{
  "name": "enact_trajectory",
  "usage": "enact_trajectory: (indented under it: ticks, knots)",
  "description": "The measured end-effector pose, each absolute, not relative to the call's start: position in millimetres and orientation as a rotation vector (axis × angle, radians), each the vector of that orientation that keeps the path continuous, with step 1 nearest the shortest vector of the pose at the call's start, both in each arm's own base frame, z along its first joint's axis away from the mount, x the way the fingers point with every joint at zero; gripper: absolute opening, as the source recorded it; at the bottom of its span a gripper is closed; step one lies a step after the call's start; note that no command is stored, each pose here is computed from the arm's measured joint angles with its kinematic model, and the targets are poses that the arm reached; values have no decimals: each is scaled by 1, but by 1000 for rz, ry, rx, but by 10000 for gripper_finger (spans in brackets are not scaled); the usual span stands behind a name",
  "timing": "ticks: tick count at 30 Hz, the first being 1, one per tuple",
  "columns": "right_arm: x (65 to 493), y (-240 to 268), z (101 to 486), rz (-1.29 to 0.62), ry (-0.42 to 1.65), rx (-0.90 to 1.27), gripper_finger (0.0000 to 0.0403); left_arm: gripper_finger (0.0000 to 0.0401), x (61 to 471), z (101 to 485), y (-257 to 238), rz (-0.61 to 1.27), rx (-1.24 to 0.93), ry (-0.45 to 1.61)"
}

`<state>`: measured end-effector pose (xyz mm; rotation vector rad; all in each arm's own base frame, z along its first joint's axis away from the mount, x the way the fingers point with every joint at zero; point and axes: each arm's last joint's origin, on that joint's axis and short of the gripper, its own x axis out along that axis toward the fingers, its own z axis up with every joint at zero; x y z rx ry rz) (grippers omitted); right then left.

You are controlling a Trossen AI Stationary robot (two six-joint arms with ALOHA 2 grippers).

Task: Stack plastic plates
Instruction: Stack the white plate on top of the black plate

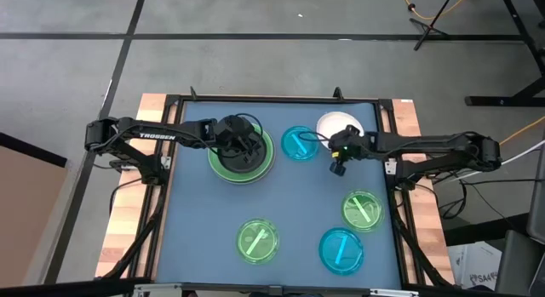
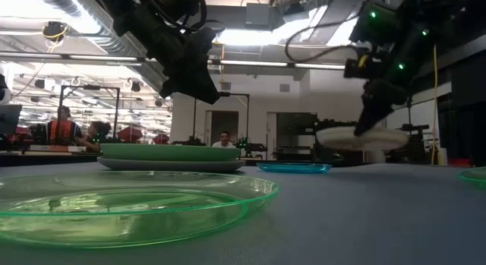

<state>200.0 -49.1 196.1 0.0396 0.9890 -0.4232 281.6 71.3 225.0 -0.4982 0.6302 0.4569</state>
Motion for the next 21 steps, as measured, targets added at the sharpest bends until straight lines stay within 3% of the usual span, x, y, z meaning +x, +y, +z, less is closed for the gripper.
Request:
enact_trajectory:
  ticks: [10,21]
  knots:
    - [213,-51,227,-340,914,-56,0,68,282,225,71,457,-499,630]
    - [216,-48,229,-135,904,-197,0,70,282,225,72,474,-543,620]
